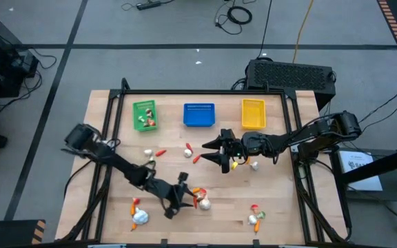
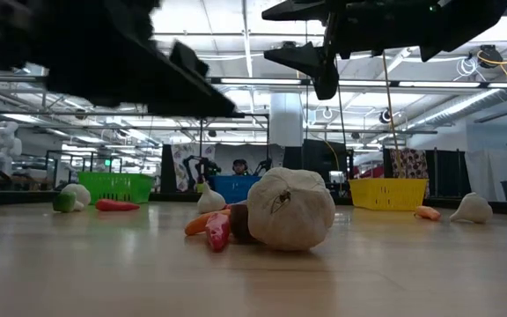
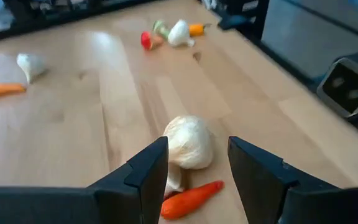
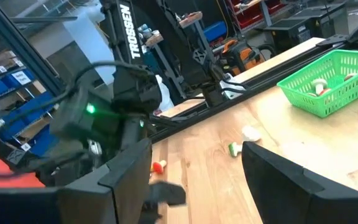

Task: Sort produce into baskets
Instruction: Put the orange mushroom into the green bin

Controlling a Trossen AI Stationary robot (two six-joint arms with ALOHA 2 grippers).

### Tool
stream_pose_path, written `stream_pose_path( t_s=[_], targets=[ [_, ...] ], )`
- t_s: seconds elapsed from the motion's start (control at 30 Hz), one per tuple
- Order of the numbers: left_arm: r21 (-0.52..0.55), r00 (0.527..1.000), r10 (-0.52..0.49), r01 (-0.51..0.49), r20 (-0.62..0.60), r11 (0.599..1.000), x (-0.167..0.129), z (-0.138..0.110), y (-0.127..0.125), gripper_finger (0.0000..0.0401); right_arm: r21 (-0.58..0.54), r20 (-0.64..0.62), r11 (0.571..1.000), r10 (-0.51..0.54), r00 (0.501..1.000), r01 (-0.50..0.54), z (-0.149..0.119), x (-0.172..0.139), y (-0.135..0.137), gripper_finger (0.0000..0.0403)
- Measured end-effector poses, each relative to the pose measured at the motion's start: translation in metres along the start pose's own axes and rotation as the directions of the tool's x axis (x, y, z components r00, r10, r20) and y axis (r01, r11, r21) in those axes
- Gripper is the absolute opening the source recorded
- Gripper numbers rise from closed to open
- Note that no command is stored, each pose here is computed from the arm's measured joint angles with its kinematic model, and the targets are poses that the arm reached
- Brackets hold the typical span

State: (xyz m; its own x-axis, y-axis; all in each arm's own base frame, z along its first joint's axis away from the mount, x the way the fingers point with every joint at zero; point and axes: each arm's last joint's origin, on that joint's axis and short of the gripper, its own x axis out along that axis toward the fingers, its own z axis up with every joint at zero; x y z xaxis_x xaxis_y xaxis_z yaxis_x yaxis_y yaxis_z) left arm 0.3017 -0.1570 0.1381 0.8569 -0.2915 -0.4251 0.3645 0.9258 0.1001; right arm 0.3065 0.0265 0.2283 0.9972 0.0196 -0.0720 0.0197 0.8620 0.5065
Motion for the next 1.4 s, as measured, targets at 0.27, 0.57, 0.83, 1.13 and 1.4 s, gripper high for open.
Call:
stream_pose_path(
  t_s=[0.27,0.57,0.83,1.13,1.4],
  targets=[
    [-0.01,0.995,0.088,-0.088,-0.037,0.996,0.021,0.0,0.026,0.0176,-0.004,-0.004,1.0,-0.003,1.0,0.003,0.0,0.0,0.0,0.024],
    [-0.053,0.982,0.101,-0.111,-0.162,0.992,0.023,-0.01,0.05,0.0176,-0.008,-0.009,1.0,-0.007,1.0,0.006,-0.001,0.0,-0.001,0.024],
    [-0.062,0.989,0.053,-0.062,-0.14,0.996,0.026,-0.011,0.048,0.0176,-0.009,-0.013,1.0,-0.009,1.0,0.009,-0.001,0.0,-0.001,0.024],
    [-0.056,0.987,0.057,-0.066,-0.147,0.996,0.037,-0.026,0.048,0.0176,-0.01,-0.017,1.0,-0.011,1.0,0.011,-0.002,0.0,-0.001,0.024],
    [-0.055,0.988,0.065,-0.073,-0.142,0.996,0.037,-0.026,0.052,0.0176,-0.013,-0.02,1.0,-0.013,1.0,0.013,-0.002,0.0,-0.001,0.024]
  ],
)
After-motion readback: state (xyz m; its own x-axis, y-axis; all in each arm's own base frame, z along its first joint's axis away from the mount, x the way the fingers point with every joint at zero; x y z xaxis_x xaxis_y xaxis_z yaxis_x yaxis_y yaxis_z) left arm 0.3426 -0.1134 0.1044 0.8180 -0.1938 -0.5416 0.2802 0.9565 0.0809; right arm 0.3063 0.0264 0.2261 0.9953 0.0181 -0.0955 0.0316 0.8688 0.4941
